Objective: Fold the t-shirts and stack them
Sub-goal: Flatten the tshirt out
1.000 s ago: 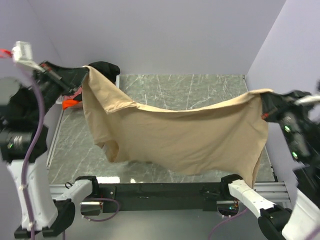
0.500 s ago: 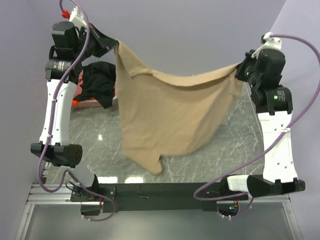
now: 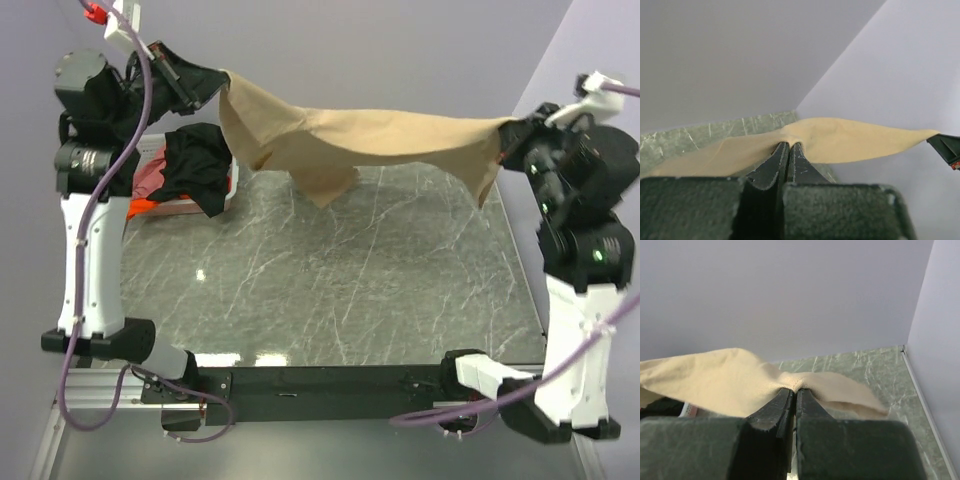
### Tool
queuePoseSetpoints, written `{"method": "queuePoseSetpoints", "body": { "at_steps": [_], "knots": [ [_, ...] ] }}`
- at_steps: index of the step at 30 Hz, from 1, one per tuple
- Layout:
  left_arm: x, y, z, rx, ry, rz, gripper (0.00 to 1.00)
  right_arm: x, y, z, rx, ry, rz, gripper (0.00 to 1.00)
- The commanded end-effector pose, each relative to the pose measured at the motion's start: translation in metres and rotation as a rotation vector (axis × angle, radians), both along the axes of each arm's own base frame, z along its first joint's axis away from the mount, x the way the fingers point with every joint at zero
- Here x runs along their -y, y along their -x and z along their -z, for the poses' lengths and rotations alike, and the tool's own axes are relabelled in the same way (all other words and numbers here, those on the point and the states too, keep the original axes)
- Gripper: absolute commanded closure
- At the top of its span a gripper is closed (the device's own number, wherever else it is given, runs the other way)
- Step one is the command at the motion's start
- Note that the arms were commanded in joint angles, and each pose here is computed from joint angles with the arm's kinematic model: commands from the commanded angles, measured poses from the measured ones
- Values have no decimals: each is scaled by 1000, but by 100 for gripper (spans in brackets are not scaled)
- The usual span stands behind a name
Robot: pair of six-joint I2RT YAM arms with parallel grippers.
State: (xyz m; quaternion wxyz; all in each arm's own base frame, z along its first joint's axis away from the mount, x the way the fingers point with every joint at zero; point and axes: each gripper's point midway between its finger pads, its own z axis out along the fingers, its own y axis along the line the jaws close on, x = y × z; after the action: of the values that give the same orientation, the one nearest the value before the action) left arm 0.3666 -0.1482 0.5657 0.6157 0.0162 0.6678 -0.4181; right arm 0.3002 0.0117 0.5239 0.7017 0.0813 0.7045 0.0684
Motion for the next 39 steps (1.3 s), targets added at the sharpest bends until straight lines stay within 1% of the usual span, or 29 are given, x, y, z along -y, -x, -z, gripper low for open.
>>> {"method": "queuePoseSetpoints", "body": {
  "at_steps": [1, 3, 4, 5, 6, 7, 9, 10, 12, 13, 15, 18, 21, 22, 23, 24, 27, 28, 29, 30, 31, 32, 33, 34, 35, 36, 37, 38, 39],
  "knots": [
    [4, 77, -43, 161, -30, 82, 99, 2, 63, -41, 149, 11, -9, 100],
    [5, 104, -55, 180, 6, 109, 99, 6, 101, -61, 227, -3, 3, 100],
    [4, 134, -67, 222, 22, 129, 99, 6, 114, -66, 252, -10, 5, 100],
    [4, 149, -75, 249, 39, 142, 99, 7, 127, -72, 276, -13, 7, 100],
    [4, 165, -81, 256, 68, 158, 99, 9, 151, -83, 320, -21, 12, 100],
    [1, 190, -91, 294, 82, 165, 100, 11, 162, -87, 341, -25, 16, 100],
    [-1, 214, -97, 296, 113, 172, 99, 16, 192, -97, 388, -38, 38, 100],
    [-4, 234, -105, 324, 122, 171, 99, 16, 202, -100, 402, -51, 40, 100],
    [-7, 250, -108, 307, 148, 164, 100, 18, 217, -100, 416, -70, 42, 100],
    [-9, 264, -115, 331, 161, 162, 99, 18, 226, -101, 429, -89, 41, 100],
    [-10, 276, -123, 347, 193, 178, 99, 17, 228, -97, 420, -105, 40, 100],
    [-9, 271, -121, 339, 215, 183, 99, 22, 224, -82, 385, -118, 70, 100],
    [-5, 229, -85, 256, 205, 165, 99, 35, 202, -60, 323, -111, 149, 100],
    [-1, 199, -59, 191, 203, 163, 99, 40, 194, -53, 303, -106, 180, 100],
    [1, 185, -45, 160, 197, 166, 99, 45, 175, -33, 240, -96, 217, 100],
    [4, 160, -17, 85, 190, 156, 99, 47, 168, -28, 238, -89, 232, 100],
    [6, 113, 26, -25, 139, 116, 99, 55, 125, 17, 116, -56, 287, 100],
    [7, 86, 51, -94, 120, 88, 99, 55, 113, 30, 81, -46, 294, 100],
    [7, 71, 67, -115, 83, 73, 99, 55, 92, 62, -1, -26, 297, 100],
    [11, 57, 85, -153, 65, 74, 99, 54, 75, 72, -15, -14, 297, 100],
    [18, 30, 111, -216, 43, 75, 99, 55, 61, 86, -47, -7, 302, 100],
    [22, 14, 127, -234, 8, 78, 99, 54, 43, 118, -118, 9, 304, 100],
    [28, 0, 134, -248, -16, 77, 99, 55, 21, 130, -141, 20, 311, 100],
    [46, -30, 172, -335, -59, 93, 99, 56, 8, 145, -173, 35, 319, 100],
    [51, -48, 190, -346, -119, 80, 100, 56, -6, 163, -212, 47, 321, 100],
    [66, -76, 221, -423, -170, 81, 99, 56, -33, 177, -235, 68, 323, 100],
    [66, -95, 239, -440, -223, 41, 99, 58, -47, 187, -254, 77, 332, 100],
    [67, -112, 256, -473, -246, 10, 98, 59, -62, 195, -272, 81, 337, 100],
    [69, -139, 285, -542, -269, -24, 93, 64, -91, 222, -331, 86, 354, 100]
  ]
}}
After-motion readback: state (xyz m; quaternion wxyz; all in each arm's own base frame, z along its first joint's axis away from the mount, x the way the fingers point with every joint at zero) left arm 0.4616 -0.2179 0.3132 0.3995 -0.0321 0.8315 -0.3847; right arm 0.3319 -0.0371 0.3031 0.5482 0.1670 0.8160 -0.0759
